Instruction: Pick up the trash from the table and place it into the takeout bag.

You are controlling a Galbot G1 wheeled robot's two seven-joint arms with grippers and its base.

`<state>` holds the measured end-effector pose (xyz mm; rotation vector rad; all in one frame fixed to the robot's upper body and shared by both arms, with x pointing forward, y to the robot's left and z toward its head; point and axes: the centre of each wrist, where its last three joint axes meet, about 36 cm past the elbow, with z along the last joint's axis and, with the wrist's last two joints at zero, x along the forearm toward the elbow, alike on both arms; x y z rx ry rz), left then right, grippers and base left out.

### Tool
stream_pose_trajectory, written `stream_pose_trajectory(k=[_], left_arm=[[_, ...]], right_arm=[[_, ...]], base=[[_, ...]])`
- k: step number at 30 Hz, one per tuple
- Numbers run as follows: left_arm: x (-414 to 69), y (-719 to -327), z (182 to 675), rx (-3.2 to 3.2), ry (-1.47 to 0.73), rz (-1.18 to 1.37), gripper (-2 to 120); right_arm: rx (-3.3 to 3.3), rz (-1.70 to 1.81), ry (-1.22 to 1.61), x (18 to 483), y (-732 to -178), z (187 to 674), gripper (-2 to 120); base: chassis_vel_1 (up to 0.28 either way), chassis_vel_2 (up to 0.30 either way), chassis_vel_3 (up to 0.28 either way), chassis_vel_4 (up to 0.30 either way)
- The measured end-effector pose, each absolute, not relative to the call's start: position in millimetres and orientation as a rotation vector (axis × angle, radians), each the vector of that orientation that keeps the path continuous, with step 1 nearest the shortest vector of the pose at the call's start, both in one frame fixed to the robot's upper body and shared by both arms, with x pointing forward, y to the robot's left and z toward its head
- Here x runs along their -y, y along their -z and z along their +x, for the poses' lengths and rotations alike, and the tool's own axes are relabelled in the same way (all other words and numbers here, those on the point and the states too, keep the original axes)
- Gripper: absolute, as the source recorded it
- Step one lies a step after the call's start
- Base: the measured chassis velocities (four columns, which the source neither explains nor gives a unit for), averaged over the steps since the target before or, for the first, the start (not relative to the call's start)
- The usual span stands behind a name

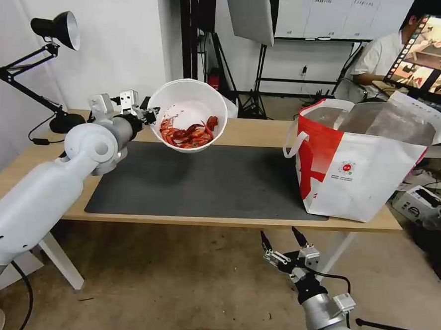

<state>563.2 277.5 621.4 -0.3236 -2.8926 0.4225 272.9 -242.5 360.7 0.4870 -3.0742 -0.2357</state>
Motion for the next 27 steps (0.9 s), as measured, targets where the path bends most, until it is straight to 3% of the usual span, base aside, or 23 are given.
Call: stream_pose_trajectory(k=[10,17,27], left_arm=[[-241,-640,576,2.898,-0.458,-0.400,0],[-171,-666,597,2.876,-0.489,-0.531,0],[-111,-713,614,2.898,-0.498,-0.608,0]], right_arm=[[3.074,0.487,0.236,243,-361,273,100],[3.074,0.487,0.236,243,-361,273,100],[3.074,0.487,0.236,243,-361,273,100]], base=[[0.000,0.000,0.000,0.000],[0.000,0.000,0.000,0.000],[0.000,0.000,0.000,0.000]])
